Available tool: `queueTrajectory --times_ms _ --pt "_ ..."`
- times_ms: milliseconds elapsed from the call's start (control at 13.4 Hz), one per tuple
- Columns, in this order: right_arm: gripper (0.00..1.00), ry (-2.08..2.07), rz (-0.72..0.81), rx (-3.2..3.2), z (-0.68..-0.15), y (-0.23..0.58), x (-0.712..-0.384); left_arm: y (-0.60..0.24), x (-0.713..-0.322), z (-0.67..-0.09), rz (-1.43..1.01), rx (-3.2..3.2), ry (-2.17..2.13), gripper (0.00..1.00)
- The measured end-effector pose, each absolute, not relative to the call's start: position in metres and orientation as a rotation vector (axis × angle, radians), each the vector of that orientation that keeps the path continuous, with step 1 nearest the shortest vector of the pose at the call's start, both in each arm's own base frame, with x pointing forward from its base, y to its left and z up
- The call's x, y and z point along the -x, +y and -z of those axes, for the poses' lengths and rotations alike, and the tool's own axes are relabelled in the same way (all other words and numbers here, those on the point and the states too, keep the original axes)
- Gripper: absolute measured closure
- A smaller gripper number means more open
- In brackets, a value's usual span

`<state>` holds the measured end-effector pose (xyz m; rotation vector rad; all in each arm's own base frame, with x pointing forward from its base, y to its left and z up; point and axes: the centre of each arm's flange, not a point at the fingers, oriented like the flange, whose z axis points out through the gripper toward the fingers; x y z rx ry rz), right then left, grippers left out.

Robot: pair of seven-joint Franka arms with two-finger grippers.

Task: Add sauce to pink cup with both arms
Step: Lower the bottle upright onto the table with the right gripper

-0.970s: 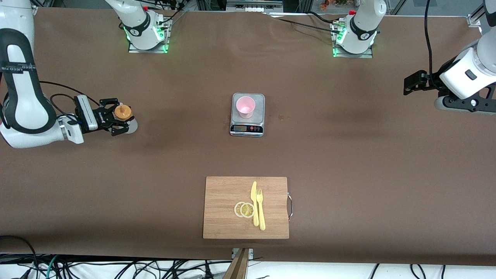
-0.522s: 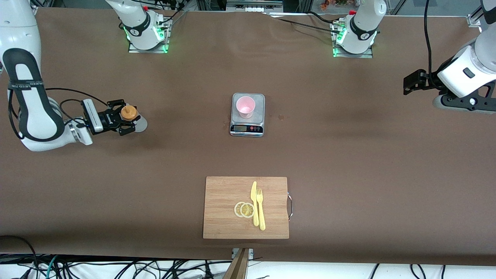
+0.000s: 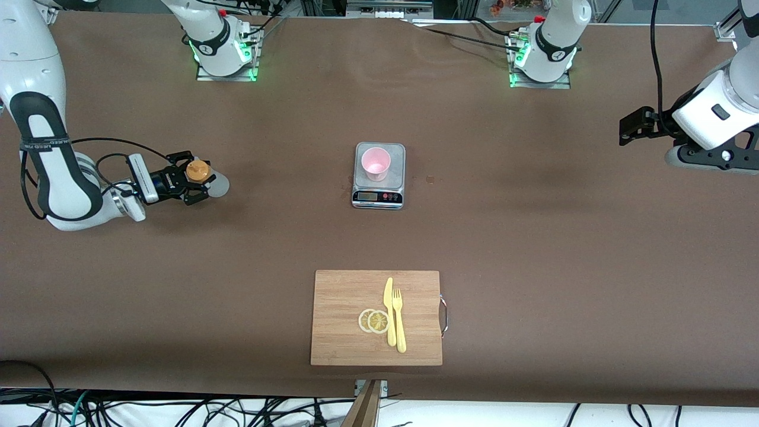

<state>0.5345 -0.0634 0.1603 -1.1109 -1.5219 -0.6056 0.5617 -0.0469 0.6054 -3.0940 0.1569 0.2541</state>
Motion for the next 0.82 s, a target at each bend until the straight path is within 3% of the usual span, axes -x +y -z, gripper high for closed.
queueTrajectory --times_ms 224,373,448,821 --pt "0.33 -1.508 0.632 1.110 -0.164 -0.062 -0.537 -0.047 -0.562 -0.605 -0.254 3.094 0.157 0.00" --pt "0.07 -1.502 0.639 1.117 -0.167 -0.063 -0.541 -0.048 -0.562 -0.605 -0.254 3.094 0.160 0.00" --pt "0.00 -1.500 0.639 1.124 -0.171 -0.065 -0.543 -0.048 -0.562 -0.605 -0.254 3.094 0.160 0.00" --pt "0.00 -1.536 0.629 1.151 -0.201 -0.098 -0.551 -0.048 -0.562 -0.605 -0.254 3.094 0.160 0.00"
